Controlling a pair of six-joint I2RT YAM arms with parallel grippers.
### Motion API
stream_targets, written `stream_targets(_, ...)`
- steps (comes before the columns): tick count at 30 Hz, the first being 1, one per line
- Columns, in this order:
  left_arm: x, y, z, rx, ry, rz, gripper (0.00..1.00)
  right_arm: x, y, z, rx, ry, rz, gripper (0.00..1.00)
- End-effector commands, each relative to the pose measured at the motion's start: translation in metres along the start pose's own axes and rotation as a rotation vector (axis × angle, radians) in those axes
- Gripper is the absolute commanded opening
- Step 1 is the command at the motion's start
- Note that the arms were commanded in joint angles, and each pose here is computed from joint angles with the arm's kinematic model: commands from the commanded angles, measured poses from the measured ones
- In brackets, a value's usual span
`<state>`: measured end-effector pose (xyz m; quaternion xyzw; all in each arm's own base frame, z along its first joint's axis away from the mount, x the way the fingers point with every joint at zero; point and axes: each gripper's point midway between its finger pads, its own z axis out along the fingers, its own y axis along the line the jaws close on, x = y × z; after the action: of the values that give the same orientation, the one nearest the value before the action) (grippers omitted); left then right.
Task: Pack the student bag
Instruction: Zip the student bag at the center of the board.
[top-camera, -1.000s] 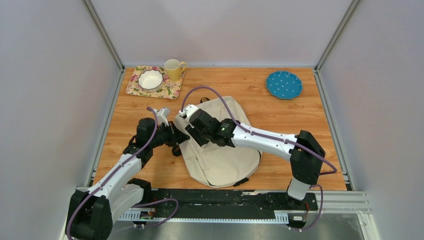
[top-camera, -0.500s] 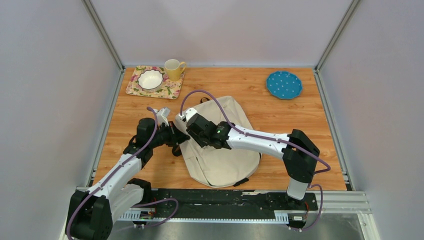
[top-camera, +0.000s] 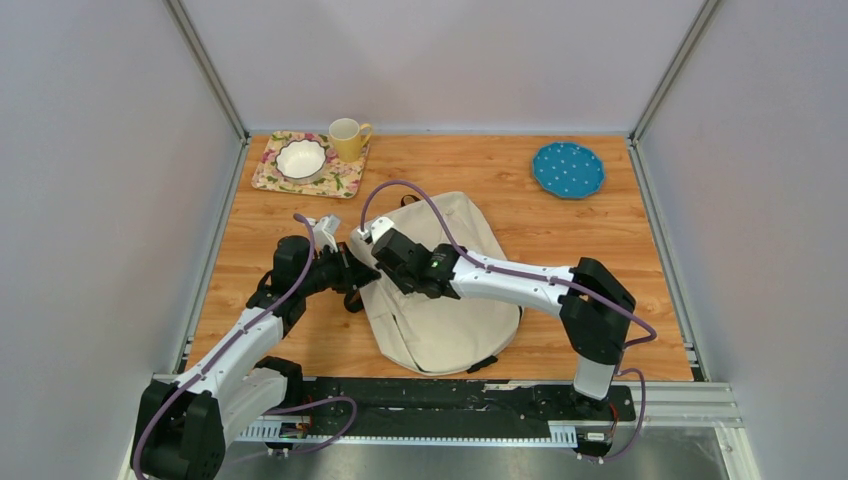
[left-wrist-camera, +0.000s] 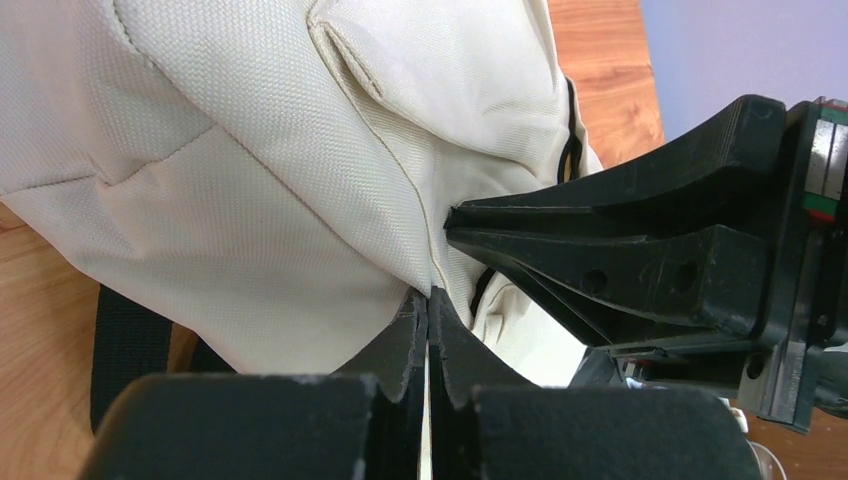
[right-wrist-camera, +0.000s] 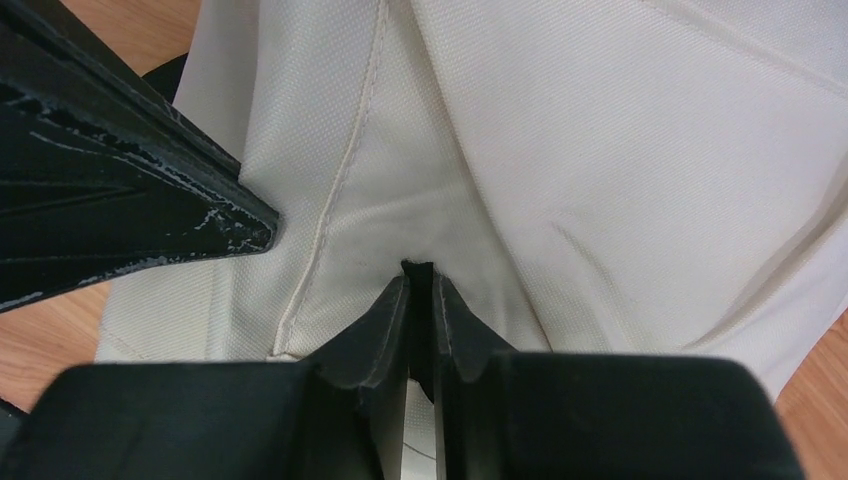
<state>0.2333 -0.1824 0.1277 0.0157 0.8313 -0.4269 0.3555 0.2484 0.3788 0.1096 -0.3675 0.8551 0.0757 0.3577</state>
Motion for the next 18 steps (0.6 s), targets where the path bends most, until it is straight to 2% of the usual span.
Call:
stream_targets(1,-0.013,-0.03,-0.004,0.128,-0.031,0.051,0.0,-0.007,-0.002,0.007,0.037,-0.02,0.032,0.1)
stream_targets(4,-0.012,-0.028,-0.004,0.123,-0.032,0.051,0.0,-0.007,-0.006,0.007,0.053,-0.021,0.04,0.0)
stream_targets(8,-0.009,-0.024,-0.005,0.104,-0.027,0.056,0.0,-0.013,-0.018,-0.003,0.091,-0.067,0.094,0.0)
stream_targets(11,-0.004,-0.018,-0.005,0.084,-0.014,0.053,0.0,-0.017,-0.022,-0.013,0.053,-0.103,0.154,0.0)
stream_targets(12,0.0,-0.016,-0.005,0.079,-0.004,0.043,0.13,-0.019,-0.025,-0.015,0.039,-0.112,0.187,0.0)
stream_targets(14,0.001,-0.016,-0.005,0.087,-0.009,0.037,0.28,-0.022,-0.018,-0.02,-0.021,-0.119,0.21,0.0)
stream_targets(15,0.004,-0.016,-0.006,0.09,-0.008,0.019,0.39,-0.02,-0.016,-0.02,-0.034,-0.116,0.23,0.0)
stream_targets(18,0.007,-0.018,-0.007,0.099,-0.017,-0.031,0.48,-0.015,-0.01,-0.022,-0.07,-0.105,0.257,0.0)
